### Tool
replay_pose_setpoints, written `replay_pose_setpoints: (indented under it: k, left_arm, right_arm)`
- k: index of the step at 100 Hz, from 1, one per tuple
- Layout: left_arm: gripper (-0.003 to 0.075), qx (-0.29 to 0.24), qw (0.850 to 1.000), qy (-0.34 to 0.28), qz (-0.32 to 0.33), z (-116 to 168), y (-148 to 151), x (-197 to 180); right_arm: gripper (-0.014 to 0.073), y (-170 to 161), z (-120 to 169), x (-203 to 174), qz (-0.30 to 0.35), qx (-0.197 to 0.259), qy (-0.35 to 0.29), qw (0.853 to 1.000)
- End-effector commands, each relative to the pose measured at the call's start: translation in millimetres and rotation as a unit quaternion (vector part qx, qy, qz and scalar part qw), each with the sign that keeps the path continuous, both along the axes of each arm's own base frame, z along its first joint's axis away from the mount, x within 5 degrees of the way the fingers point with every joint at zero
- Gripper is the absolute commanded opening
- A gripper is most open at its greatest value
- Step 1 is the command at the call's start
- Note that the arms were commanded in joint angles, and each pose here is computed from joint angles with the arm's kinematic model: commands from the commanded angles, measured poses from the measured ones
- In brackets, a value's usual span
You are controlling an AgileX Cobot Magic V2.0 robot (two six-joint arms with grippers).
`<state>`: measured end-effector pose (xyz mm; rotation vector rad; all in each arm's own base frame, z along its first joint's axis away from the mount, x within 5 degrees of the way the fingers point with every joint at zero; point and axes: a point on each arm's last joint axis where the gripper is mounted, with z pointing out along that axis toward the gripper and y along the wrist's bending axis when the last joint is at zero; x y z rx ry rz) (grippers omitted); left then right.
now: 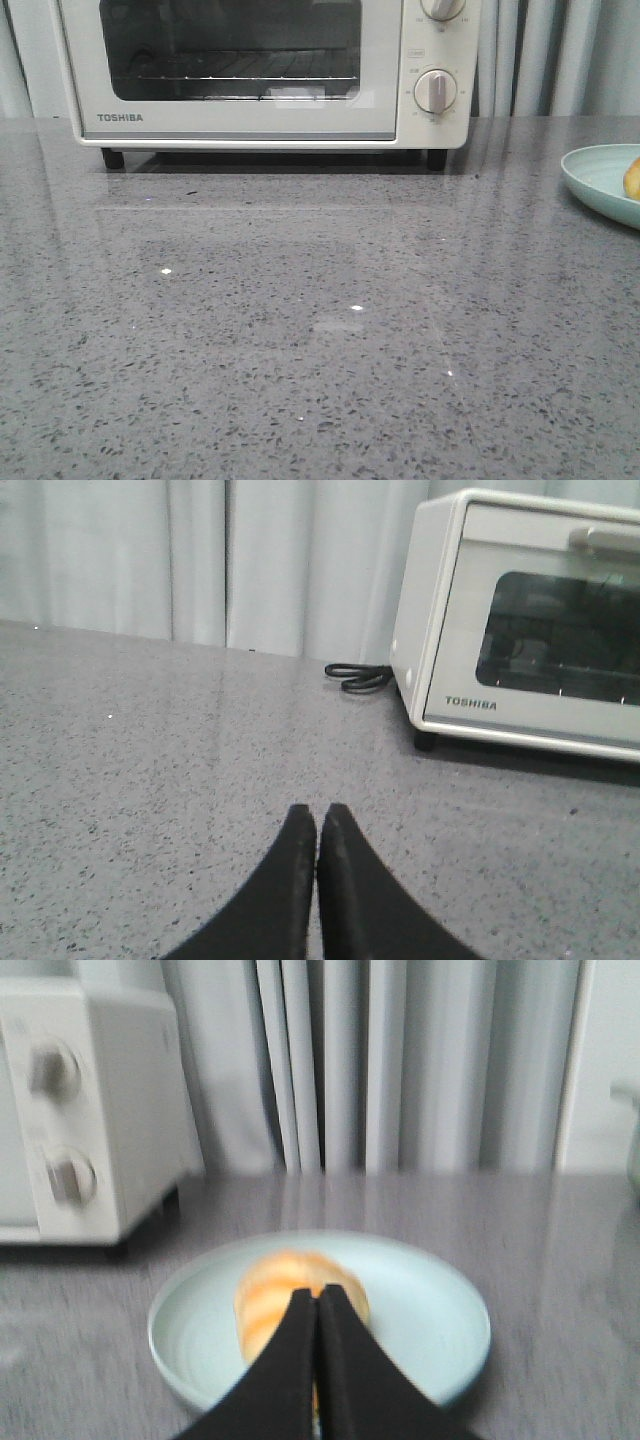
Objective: Put bread in oven
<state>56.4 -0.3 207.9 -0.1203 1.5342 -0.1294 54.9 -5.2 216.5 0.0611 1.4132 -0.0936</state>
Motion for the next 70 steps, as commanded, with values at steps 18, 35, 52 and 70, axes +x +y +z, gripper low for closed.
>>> replay_pose_setpoints:
  k: [18,35,52,70]
  left_arm:
    - [-0.0022,-0.076,0.994,-0.082,0.005,8,2,-3]
    - [-0.0021,-0.099,0.991,-0.091,0.005,10,3,-3]
    - [-0.0022,-0.135,0.984,-0.113,0.010,14,5,-4]
    - [-0.0022,-0.157,0.979,-0.133,0.013,19,7,-6]
  right_arm:
    - [-0.0075,5,24,-11,0.019,-0.024,-0.176,0.984]
    - [-0.0075,5,23,-10,0.020,-0.018,-0.172,0.985]
    - [-0.0075,3,16,-7,0.037,0.062,-0.134,0.988]
    - [-0.0064,3,22,-7,0.049,0.137,-0.117,0.982]
